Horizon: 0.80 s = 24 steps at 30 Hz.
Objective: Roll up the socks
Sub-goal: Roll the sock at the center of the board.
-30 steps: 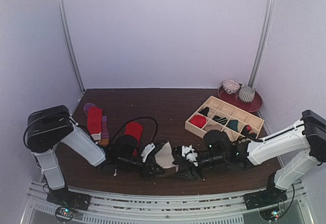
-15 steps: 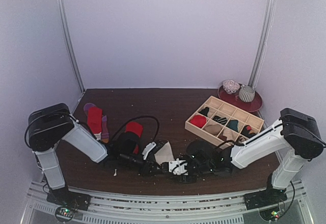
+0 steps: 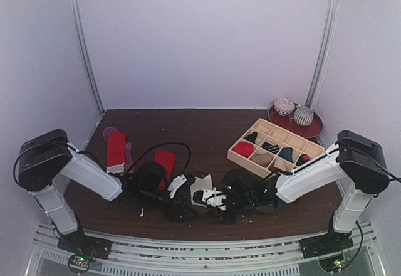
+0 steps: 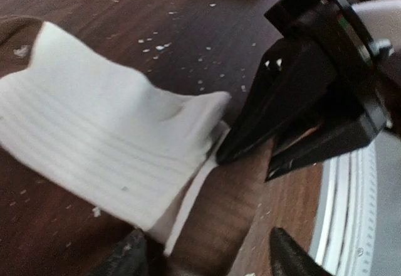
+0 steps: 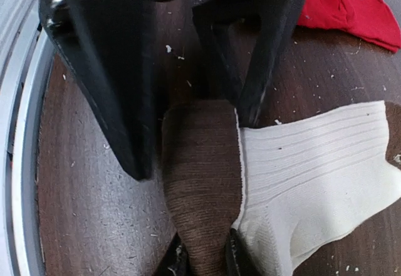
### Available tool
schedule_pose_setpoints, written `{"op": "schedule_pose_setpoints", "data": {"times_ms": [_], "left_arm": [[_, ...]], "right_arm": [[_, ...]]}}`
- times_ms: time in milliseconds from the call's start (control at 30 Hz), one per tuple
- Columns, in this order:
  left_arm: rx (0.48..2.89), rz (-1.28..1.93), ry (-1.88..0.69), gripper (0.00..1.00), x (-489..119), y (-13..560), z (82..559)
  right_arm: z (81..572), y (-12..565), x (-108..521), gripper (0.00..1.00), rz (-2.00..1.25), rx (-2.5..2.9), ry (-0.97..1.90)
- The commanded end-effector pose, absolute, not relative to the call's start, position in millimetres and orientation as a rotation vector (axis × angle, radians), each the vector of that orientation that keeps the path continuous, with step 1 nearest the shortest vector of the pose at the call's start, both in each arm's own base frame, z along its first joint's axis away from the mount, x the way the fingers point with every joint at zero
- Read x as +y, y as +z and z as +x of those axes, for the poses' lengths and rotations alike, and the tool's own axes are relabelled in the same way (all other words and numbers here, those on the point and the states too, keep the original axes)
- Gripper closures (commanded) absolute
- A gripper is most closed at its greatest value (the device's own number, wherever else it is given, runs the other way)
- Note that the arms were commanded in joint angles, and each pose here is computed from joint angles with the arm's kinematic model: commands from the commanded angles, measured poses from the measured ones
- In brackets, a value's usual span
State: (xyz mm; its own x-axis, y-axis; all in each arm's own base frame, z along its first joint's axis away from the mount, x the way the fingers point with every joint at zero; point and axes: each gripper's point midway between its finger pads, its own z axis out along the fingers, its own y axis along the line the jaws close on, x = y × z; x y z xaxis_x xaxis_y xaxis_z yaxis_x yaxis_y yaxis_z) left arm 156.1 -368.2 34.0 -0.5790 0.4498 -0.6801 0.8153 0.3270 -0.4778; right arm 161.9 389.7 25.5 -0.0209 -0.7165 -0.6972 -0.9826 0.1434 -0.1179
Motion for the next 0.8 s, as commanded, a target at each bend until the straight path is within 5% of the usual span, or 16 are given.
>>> {"op": "schedule_pose_setpoints", "data": {"times_ms": [0, 67, 367, 633, 767], "left_arm": [[2.053, 1.126, -0.897, 0.23, -337.4, 43.2, 174.8], [1.896, 1.144, -0.901, 0.12, -340.6, 68.4, 173.6], [1.577, 1.281, -0.824, 0.13, -368.2, 89.4, 161.9], [1.662, 1.349, -0.880, 0.26, -375.0, 49.1, 153.5], [1.676, 1.361, -0.916, 0.41, -376.3, 43.8, 148.6]], "right_arm": [[133.3, -4.8, 370.9, 0.84, -1.563, 2.197, 0.890], [130.4, -8.0, 371.1, 0.84, -1.491, 2.347, 1.024], [109.2, -21.3, 362.6, 0.83, -1.329, 2.729, 1.394], [114.6, -25.6, 353.1, 0.84, -1.220, 2.797, 1.472], [117.6, -28.3, 353.2, 0.84, -1.201, 2.809, 1.472]]}}
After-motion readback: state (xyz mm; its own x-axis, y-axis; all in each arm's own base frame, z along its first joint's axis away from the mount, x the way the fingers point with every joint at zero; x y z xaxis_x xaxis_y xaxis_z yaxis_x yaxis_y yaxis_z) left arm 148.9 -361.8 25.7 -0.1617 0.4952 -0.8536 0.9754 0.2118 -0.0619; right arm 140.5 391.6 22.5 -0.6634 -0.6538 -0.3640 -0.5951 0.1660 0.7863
